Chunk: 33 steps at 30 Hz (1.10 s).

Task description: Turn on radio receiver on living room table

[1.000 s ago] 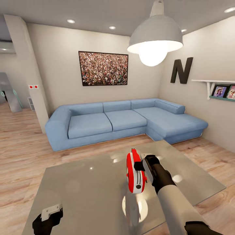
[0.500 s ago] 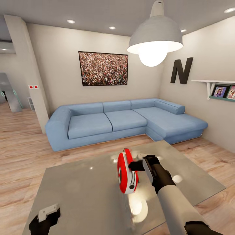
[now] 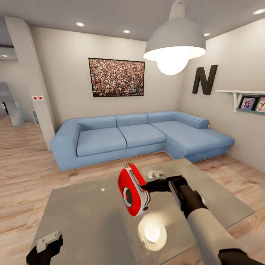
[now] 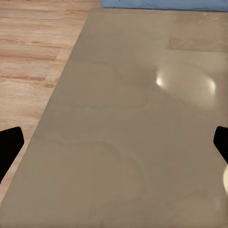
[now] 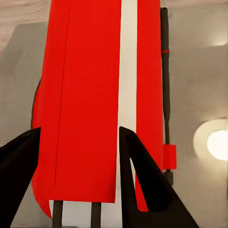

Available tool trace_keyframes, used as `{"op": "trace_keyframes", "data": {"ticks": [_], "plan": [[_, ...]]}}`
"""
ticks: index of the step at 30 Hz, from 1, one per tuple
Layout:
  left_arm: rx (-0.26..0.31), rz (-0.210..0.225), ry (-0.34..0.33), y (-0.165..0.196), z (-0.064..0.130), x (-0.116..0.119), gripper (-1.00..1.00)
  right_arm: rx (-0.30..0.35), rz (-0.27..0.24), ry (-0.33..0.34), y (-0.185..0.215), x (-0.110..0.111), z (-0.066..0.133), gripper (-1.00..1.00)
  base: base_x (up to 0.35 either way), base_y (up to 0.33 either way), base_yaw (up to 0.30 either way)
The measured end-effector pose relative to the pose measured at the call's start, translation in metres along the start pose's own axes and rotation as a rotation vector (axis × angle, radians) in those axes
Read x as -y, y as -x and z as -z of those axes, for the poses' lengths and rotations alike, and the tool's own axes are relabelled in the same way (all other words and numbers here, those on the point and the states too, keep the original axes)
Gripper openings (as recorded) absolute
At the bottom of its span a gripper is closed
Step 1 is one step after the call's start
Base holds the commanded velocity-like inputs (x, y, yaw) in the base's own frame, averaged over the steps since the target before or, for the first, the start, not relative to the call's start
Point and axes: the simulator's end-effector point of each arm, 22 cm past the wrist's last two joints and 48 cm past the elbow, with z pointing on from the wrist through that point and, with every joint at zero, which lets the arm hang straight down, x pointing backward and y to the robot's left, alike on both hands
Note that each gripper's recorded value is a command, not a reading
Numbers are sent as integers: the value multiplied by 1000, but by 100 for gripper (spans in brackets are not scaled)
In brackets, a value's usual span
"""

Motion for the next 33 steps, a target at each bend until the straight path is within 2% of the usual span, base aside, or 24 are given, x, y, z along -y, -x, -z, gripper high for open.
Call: {"op": "trace_keyframes", "data": {"ticks": [4, 7, 9, 12, 15, 18, 23, 24, 28, 33], "plan": [[4, -6, 0, 2, -1, -3, 100, 21, 80, 171, -6, -14, 14, -100, 0, 0, 0], [3, -6, -2, 2, -1, -1, 100, 17, 110, 284, -12, -26, 26, -100, 0, 0, 0], [2, -5, -12, 1, -1, 1, 100, 9, 131, 321, -17, -29, 30, -100, 0, 0, 0], [1, -7, -55, 1, 0, 11, 100, -12, 153, 340, -23, -29, 34, -100, 0, 0, 0], [1, -11, -132, 1, 1, 26, 100, -22, 161, 347, -26, -29, 35, -100, 0, 0, 0], [0, -13, -180, 1, 2, 36, 100, -24, 162, 350, -27, -29, 35, -100, 0, 0, 0], [-2, -13, -204, 0, 4, 42, 100, -26, 158, 379, -28, -35, 38, -100, 0, 0, 0], [-2, -13, -204, 0, 4, 43, -100, -26, 159, 385, -28, -36, 38, -100, 0, 0, 0], [-5, -9, -209, -1, 5, 46, -100, -26, 157, 415, -28, -42, 41, -100, 0, 0, 0], [-2, -6, -200, 0, 4, 41, -100, -25, 157, 419, -28, -42, 42, -100, 0, 0, 0]]}}
